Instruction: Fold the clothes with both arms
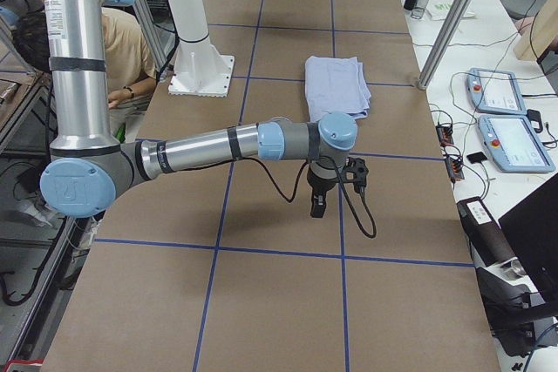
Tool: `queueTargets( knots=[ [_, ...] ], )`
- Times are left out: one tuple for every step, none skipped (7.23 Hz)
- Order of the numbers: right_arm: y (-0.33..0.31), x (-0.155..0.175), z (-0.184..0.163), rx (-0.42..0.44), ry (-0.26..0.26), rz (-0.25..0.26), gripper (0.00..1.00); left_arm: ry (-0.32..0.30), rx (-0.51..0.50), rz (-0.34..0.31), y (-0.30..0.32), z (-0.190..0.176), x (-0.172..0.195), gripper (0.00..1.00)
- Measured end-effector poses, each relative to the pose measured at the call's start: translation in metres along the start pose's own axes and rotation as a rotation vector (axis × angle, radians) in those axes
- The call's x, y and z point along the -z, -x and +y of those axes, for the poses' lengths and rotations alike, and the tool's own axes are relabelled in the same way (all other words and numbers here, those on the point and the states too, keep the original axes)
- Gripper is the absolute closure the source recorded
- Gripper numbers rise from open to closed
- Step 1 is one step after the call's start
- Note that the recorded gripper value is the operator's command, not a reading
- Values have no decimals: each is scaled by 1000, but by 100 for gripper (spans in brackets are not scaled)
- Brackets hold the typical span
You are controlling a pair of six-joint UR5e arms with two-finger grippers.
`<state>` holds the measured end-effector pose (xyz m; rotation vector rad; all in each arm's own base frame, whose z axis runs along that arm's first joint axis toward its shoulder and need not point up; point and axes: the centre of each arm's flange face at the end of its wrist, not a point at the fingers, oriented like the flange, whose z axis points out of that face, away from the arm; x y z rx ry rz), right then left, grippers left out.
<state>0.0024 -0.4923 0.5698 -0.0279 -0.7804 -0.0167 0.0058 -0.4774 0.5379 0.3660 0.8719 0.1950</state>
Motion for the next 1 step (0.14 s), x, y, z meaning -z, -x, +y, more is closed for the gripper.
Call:
queueTargets(
  knots=[
    [-7,-9,9,37,-32,-4,0,-2,-1,-3,0,-1,0,0]
  ],
)
